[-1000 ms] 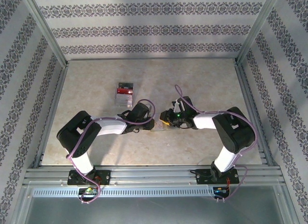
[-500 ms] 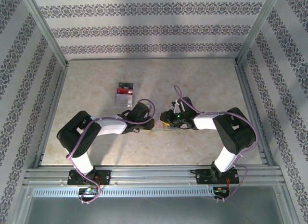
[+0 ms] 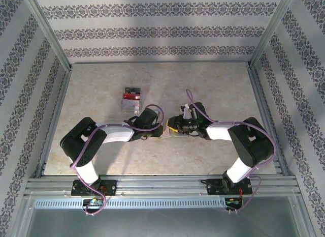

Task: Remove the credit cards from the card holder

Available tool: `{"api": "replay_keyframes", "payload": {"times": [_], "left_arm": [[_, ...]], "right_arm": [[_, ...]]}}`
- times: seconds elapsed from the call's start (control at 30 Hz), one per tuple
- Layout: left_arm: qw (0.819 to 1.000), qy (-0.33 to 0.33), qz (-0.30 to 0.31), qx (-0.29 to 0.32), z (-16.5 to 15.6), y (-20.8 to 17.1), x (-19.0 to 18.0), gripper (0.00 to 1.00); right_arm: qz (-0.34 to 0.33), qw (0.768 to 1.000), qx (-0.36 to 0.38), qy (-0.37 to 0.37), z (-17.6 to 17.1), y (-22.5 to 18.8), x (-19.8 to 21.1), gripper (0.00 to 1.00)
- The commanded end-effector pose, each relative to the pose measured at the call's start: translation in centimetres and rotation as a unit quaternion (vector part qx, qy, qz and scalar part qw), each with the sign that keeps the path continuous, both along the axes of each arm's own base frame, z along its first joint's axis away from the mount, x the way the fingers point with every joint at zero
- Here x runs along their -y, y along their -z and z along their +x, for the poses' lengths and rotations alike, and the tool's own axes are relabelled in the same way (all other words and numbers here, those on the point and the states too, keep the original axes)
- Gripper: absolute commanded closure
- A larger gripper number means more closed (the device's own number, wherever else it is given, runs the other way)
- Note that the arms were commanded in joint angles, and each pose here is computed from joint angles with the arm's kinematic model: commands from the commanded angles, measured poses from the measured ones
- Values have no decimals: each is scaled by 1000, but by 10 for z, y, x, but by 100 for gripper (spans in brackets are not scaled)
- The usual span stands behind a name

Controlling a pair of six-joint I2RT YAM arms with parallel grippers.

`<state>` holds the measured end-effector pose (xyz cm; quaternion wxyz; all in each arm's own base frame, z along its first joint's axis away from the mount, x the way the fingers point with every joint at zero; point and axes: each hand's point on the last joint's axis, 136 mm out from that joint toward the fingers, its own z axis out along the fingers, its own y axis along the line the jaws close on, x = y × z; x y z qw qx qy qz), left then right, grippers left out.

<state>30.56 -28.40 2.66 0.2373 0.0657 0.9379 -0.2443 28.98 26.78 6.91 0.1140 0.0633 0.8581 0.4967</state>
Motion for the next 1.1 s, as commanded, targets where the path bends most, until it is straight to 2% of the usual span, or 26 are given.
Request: {"api": "replay_keyframes", "payload": {"times": [0.0, 0.17, 0.3, 0.5, 0.77, 1.07], "left_arm": [[1000, 22, -11, -17, -6, 4, 13, 81], [999, 21, -17, -17, -6, 2, 15, 81], [999, 21, -19, -18, -6, 2, 15, 81], [1000, 18, -13, -19, -6, 3, 13, 81], [999, -2, 19, -31, -5, 13, 2, 82], [999, -11, 23, -38, -5, 17, 0, 84]], "right_arm": [[38, 998, 3, -53, -15, -10, -20, 68], [3, 999, -25, -38, -19, 21, -16, 69], [-5, 999, -29, -40, -20, 29, -20, 69], [6, 999, -17, -44, -15, 20, -27, 70], [38, 999, -4, -19, -7, 2, -6, 74], [70, 998, 2, -7, -3, -9, 3, 76]]}}
